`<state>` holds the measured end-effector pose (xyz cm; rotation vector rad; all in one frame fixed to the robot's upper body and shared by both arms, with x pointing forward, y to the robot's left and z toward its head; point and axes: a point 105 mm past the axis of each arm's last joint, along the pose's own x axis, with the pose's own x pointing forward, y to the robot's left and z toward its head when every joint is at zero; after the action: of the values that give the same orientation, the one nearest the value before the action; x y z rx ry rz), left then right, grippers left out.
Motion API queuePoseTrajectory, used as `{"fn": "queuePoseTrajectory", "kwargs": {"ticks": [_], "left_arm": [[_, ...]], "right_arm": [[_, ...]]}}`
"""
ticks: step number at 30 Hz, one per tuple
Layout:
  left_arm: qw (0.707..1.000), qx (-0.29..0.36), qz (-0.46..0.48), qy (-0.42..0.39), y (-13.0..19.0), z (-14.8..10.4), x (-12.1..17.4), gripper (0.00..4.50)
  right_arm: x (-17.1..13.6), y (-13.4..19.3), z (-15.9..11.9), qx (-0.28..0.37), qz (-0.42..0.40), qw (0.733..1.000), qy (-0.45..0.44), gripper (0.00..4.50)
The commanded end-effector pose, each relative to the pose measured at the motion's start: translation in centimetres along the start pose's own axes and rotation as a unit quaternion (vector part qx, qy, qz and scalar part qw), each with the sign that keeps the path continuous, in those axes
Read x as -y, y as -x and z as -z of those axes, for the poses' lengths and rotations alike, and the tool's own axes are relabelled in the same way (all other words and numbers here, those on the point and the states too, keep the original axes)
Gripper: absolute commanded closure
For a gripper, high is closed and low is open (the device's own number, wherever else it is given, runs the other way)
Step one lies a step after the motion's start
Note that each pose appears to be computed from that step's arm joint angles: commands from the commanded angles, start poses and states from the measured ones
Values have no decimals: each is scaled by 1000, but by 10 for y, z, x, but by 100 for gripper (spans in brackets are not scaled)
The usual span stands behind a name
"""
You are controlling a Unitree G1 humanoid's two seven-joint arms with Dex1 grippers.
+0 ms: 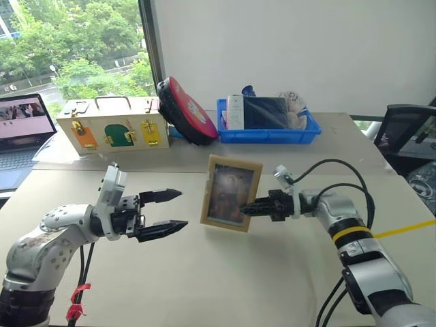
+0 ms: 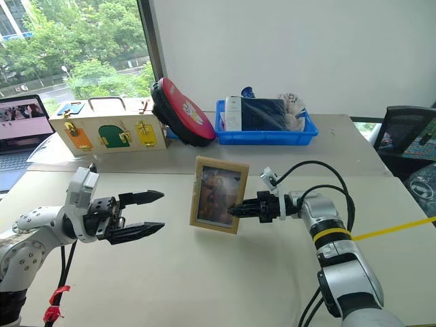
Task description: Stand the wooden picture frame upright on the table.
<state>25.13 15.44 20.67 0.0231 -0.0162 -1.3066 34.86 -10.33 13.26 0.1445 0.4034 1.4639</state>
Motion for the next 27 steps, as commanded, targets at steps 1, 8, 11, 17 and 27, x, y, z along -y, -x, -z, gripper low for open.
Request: {"fn": "queuePoseTrajectory", "kwargs": {"ticks": [1, 8, 11, 17, 27], "left_arm": [[1000, 11, 3, -15, 2, -8, -1, 0], [1000, 12, 9, -14, 1, -7, -3, 0], [1000, 14, 13, -14, 0, -6, -4, 0], [1000, 15, 18, -14, -1, -5, -8, 0], [999, 15, 25, -14, 1, -1, -9, 0]], "right_arm": [[-3, -2, 6, -25, 12, 999, 39, 326], [-13, -5, 17, -42, 23, 997, 68, 327], [-12, -5, 16, -39, 47, 995, 73, 327], [-11, 2, 10, -30, 76, 994, 69, 167], [-23, 43, -6, -12, 137, 989, 57, 4]]}}
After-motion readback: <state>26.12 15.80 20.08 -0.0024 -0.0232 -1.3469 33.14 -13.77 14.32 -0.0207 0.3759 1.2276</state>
